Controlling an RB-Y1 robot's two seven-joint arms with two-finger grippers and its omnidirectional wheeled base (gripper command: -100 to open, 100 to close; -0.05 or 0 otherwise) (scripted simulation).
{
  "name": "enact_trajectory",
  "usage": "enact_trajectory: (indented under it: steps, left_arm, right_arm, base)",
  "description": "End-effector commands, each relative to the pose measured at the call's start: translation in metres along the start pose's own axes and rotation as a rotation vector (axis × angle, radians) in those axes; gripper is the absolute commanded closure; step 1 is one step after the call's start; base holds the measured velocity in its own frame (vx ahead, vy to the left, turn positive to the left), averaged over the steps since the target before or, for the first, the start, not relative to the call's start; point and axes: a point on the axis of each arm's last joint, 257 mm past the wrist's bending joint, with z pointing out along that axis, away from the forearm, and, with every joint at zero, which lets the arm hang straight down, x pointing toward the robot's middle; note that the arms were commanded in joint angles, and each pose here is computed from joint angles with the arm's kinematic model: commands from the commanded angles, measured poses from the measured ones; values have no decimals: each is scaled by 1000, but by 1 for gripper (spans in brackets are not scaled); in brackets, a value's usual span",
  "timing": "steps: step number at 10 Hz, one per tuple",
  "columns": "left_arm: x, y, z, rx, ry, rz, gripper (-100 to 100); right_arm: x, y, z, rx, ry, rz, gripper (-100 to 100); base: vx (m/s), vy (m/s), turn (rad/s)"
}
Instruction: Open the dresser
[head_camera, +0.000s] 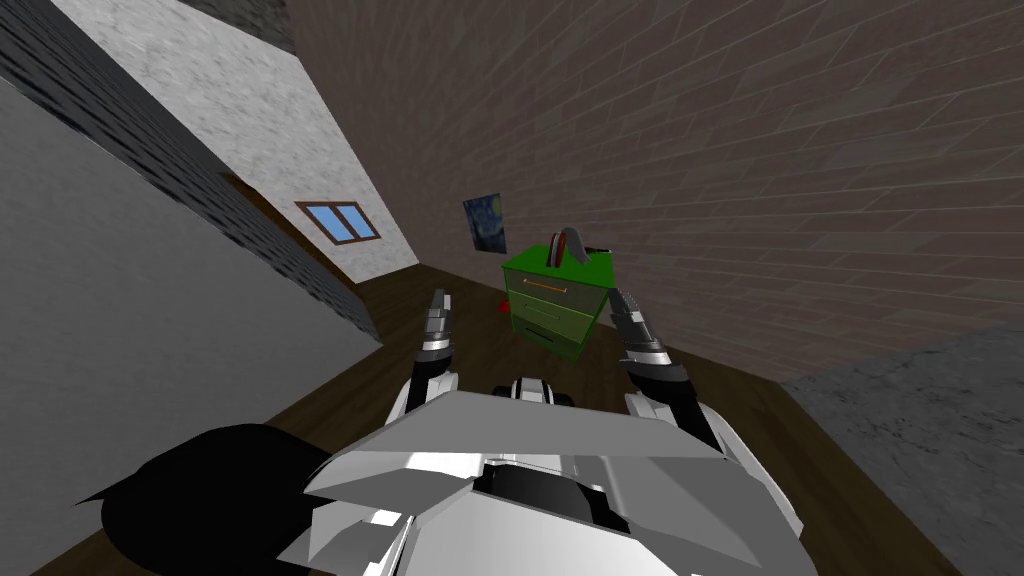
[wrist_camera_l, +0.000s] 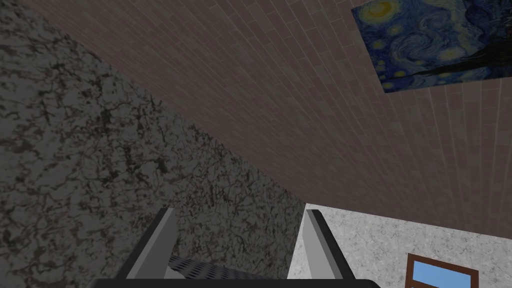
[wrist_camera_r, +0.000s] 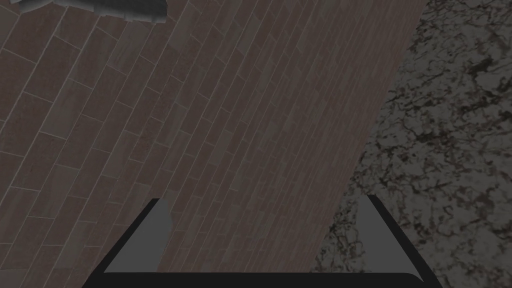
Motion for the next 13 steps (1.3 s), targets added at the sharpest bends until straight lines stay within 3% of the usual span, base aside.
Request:
enact_trajectory:
  steps: [1, 13]
  left_arm:
    - [0, 0, 0, 0, 0, 0, 0]
    - [0, 0, 0, 0, 0, 0, 0]
  right_arm:
    - [11, -8, -4, 13, 26, -89, -100]
    - [49, -41, -21, 53, 134, -458, -100]
  base:
    - [79, 48, -143]
    - [83, 45, -100]
